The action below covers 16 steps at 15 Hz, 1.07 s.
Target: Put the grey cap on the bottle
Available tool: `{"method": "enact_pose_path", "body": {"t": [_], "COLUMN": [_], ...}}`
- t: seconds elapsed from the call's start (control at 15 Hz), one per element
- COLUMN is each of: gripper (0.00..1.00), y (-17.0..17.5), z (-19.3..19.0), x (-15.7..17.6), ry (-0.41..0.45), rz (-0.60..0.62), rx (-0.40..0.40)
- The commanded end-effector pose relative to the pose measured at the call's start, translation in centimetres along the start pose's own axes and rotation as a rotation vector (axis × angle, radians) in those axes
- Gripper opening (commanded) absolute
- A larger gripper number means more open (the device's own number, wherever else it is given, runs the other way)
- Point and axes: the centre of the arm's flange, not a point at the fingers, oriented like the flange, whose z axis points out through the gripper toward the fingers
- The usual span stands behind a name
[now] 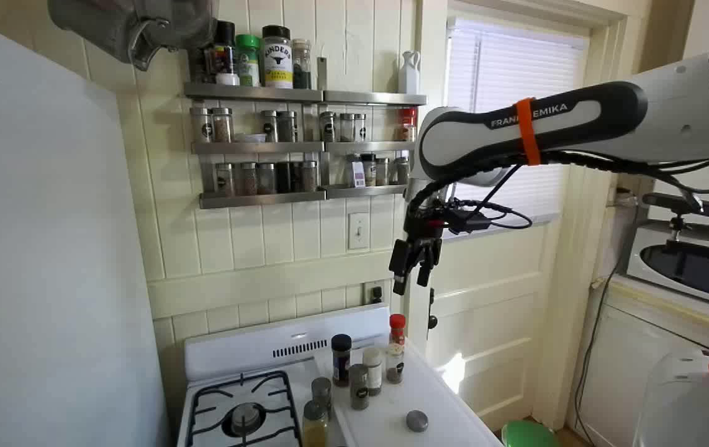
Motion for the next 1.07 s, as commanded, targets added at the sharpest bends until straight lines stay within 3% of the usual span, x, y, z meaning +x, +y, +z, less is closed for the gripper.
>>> {"method": "enact_pose_path", "body": {"t": [0.0,0.47,0.8,1.0], "gripper": [1.00,1.00,1.00,1.00], "y": [0.0,-0.3,-2.1,-2.4], "z": [0.0,1.0,10.5,16.3], "x": [0.0,0.2,-0.3,-0.8], "ry": [0.000,-0.025,-0.214,-0.269], "rz": [0.000,-0.001,0.089,0.133], "rx": [0.000,0.003,-0.075,-0.128]}}
